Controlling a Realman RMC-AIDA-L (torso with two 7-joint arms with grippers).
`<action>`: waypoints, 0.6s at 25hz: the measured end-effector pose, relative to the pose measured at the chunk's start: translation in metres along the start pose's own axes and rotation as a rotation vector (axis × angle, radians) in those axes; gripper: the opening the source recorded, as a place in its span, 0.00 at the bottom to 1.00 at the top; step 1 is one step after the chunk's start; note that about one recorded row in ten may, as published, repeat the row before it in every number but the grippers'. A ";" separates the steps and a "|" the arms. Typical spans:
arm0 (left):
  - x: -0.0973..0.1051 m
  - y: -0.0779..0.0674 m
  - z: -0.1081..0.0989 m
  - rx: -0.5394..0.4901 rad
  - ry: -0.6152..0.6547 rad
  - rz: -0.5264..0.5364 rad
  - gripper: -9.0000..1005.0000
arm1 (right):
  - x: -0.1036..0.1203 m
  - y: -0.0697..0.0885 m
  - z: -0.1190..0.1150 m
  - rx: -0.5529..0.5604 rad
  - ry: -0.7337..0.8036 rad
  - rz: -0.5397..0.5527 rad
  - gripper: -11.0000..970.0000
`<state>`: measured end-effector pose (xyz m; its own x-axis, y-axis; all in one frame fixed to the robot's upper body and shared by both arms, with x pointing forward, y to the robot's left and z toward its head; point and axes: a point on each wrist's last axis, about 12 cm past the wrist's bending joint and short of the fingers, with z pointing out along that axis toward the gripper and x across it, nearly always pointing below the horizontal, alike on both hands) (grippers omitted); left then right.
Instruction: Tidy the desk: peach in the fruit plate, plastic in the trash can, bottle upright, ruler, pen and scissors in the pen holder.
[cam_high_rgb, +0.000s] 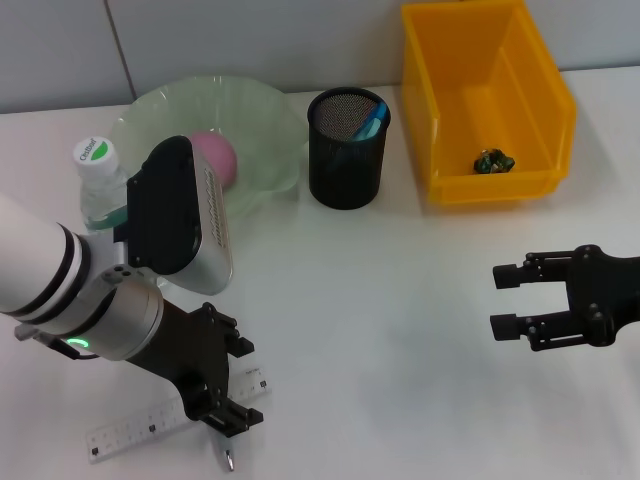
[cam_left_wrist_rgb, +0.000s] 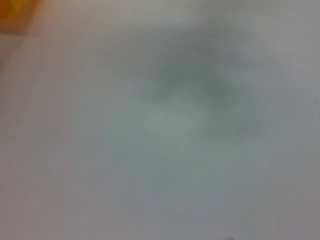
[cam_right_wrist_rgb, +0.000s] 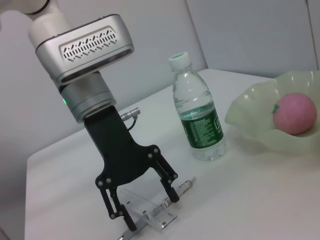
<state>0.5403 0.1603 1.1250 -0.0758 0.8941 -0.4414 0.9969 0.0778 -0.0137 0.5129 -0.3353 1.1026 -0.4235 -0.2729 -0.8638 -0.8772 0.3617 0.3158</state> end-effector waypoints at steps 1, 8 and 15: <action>0.000 0.000 0.000 0.001 0.001 0.002 0.77 | 0.000 0.000 0.000 0.001 0.000 0.001 0.79; 0.000 0.001 0.004 -0.002 0.006 0.022 0.77 | 0.000 0.000 0.001 0.003 0.000 0.018 0.79; 0.002 0.001 0.011 -0.022 0.030 0.046 0.77 | 0.001 0.000 0.000 0.006 0.000 0.029 0.79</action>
<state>0.5413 0.1571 1.1145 -0.0309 0.9099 -0.4137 0.9986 0.0459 0.0262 0.5130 -0.3353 1.1019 -0.4491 -0.2620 -0.8542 -0.8631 0.3746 0.3388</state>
